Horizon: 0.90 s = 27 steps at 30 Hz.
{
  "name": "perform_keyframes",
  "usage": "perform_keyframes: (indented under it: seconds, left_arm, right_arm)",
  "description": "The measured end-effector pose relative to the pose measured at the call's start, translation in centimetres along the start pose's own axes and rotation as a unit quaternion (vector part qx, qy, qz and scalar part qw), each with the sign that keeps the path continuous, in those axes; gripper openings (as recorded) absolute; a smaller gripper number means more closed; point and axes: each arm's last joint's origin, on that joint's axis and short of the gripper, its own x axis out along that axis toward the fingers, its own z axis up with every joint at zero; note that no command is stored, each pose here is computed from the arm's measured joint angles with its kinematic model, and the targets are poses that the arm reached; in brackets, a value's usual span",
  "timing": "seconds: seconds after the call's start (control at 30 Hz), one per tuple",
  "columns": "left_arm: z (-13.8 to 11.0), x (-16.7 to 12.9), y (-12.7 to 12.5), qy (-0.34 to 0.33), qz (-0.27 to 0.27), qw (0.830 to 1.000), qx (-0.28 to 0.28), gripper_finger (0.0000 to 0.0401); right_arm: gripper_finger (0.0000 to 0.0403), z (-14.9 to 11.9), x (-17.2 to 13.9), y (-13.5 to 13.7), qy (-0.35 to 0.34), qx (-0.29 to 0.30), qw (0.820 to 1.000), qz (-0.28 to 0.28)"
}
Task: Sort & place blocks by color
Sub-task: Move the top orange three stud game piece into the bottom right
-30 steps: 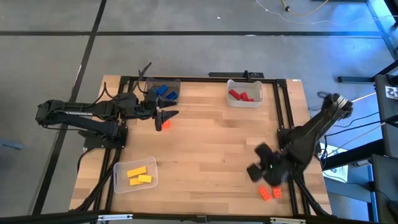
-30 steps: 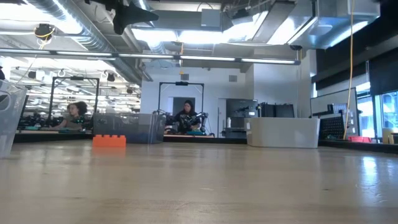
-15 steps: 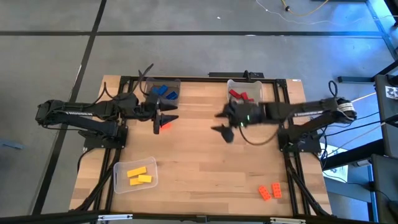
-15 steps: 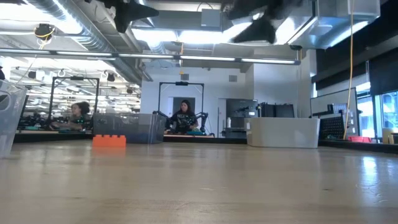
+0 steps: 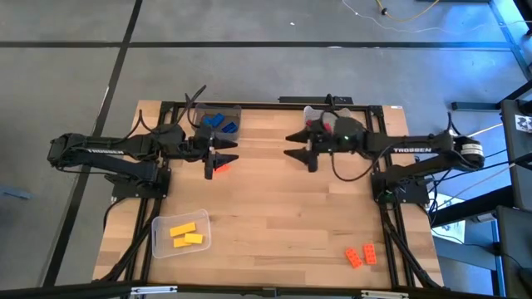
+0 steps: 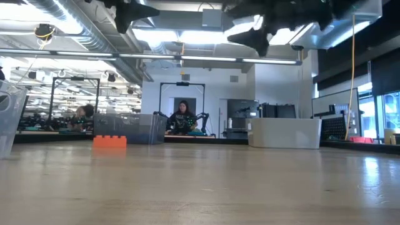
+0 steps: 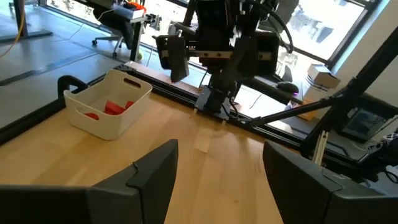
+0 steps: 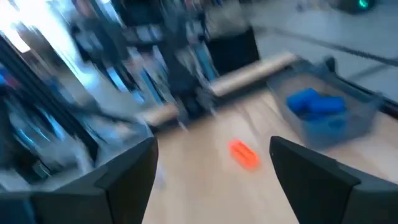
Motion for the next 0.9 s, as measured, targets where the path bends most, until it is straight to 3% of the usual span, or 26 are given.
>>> perform_keyframes:
  seconds: [0.07, 0.17, 0.3, 0.57, 0.67, 0.73, 0.9]
  left_arm:
    - [0.0, 0.0, 0.0, 0.0, 0.0, 1.0, 0.0, 0.0228]
    - [0.0, 0.0, 0.0, 0.001, 0.0, 1.0, 0.01, 0.0228]
    - [-0.1, 0.0, 0.0, 0.003, 0.001, 1.0, 0.017, 0.0228]
    - [-0.1, 0.0, 0.1, 0.001, 0.008, 1.0, 0.017, 0.0227]
    - [0.3, 0.1, 0.4, 0.018, 0.055, 0.998, 0.017, 0.0225]
    - [0.7, 0.5, 1.1, 0.067, 0.112, 0.991, 0.021, 0.0224]
    - [0.4, 1.0, 4.1, 0.237, 0.217, 0.947, 0.006, 0.0225]
  right_arm:
    - [0.031, -0.7, -0.6, -0.1, -0.047, 0.028, 0.998, 0.035]
    - [0.031, -0.7, -1.3, 0.1, -0.106, 0.017, 0.992, 0.068]
    - [0.031, -1.4, -1.3, -0.1, -0.103, -0.041, 0.992, 0.06]
    - [0.031, -1.3, -1.3, -0.1, -0.106, -0.033, 0.992, 0.062]
    - [0.031, -1.3, -1.3, -0.1, -0.106, -0.032, 0.992, 0.062]
    - [0.031, -1.3, -1.3, -0.1, -0.105, -0.032, 0.992, 0.061]
    - [0.031, -1.3, -1.3, -0.1, -0.105, -0.032, 0.992, 0.061]
